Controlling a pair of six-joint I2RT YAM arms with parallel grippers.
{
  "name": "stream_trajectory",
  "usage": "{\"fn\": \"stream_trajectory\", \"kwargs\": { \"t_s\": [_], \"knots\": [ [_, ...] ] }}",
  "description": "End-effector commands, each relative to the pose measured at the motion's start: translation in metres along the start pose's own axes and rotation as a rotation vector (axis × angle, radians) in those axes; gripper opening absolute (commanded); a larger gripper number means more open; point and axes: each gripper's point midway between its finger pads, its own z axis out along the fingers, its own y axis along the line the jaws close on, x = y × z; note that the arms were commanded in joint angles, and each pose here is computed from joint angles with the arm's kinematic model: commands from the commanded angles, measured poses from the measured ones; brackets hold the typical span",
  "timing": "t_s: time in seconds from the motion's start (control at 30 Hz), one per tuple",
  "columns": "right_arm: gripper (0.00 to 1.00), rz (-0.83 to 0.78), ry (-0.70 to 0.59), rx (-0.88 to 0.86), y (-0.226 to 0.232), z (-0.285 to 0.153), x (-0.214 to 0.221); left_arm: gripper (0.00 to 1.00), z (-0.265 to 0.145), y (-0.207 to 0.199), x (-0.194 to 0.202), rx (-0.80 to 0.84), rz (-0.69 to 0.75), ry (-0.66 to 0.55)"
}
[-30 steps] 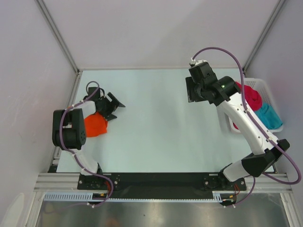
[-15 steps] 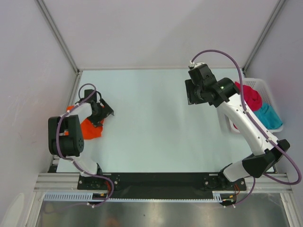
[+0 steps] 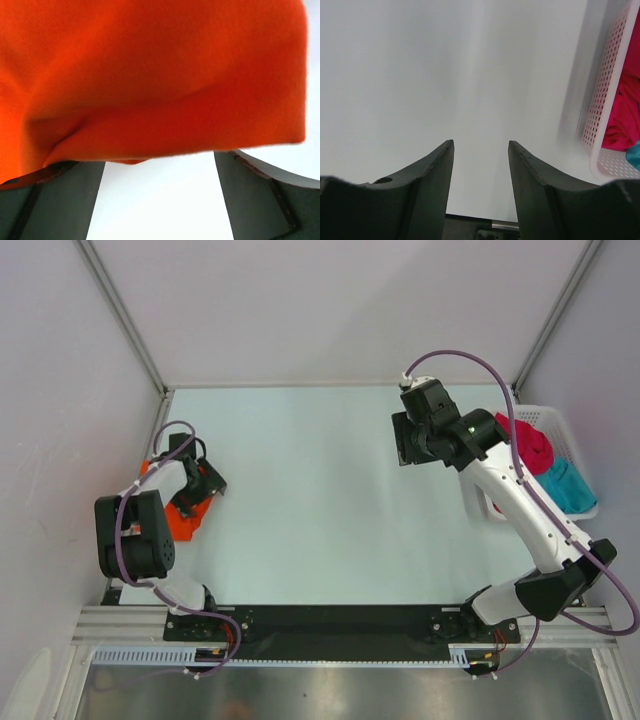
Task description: Fold and stack the t-shirts
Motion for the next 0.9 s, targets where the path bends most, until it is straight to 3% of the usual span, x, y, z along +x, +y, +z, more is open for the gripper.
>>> {"fn": "stream_trajectory", "kwargs": {
  "t_s": [0.0, 0.43, 0.63, 0.87],
  "knots": [
    [0.53, 0.002, -0.042, 0.0, -0.006, -0.005, -0.003, 0.94, -0.027, -0.007, -0.033, 0.037, -0.005, -0.136],
    [0.53, 0.019, -0.05, 0.023, -0.017, -0.006, -0.003, 0.94, -0.01, -0.038, -0.05, 0.14, -0.021, -0.072],
    [0.53, 0.03, -0.048, 0.032, -0.022, -0.008, -0.002, 0.94, -0.028, -0.066, -0.038, 0.289, 0.0, -0.03],
    [0.53, 0.041, -0.032, 0.026, -0.019, -0.002, 0.004, 0.94, -0.079, -0.108, -0.017, 0.51, 0.082, -0.074]
  ]
}}
